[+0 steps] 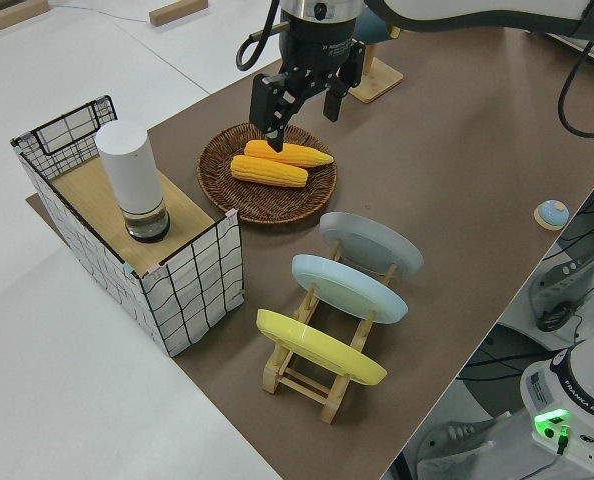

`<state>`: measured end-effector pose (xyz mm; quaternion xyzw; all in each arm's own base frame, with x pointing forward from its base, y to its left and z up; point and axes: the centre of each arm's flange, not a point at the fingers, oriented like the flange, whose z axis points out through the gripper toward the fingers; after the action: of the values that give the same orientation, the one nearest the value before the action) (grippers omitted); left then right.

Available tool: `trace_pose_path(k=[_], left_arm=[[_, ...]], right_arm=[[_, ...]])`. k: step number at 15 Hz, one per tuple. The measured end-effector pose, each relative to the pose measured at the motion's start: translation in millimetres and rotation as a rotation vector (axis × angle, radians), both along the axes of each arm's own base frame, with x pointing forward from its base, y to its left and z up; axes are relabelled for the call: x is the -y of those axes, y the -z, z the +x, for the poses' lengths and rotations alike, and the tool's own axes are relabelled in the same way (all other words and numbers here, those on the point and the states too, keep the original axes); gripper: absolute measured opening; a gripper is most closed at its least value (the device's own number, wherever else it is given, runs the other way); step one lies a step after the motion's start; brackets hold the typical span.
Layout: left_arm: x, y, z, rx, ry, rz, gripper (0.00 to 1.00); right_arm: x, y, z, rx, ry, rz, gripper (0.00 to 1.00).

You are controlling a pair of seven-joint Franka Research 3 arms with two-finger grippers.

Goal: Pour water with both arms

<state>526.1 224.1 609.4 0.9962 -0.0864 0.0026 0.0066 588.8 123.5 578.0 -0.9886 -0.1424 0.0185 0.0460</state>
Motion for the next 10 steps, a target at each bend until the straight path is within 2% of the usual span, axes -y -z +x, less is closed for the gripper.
trace_pose_path(k=[5,8,10], left_arm=[[-67.5,14.6,-9.3,0.045,0.046,0.029,1.00],[-97.7,19.7,-14.1,0.075,0.052,0.051,1.00],[-104.3,21.4,-11.0,0.104,0.048,0.059,1.00]], right_arm=[[-55.2,44.8,26.3,0.067,-0.056,0.024,1.00],[-80.3,67.9,41.1,0.128,-0.078,0.043,1.00],[-91.1,79.2,49.1,0.166,-0.084,0.054,1.00]])
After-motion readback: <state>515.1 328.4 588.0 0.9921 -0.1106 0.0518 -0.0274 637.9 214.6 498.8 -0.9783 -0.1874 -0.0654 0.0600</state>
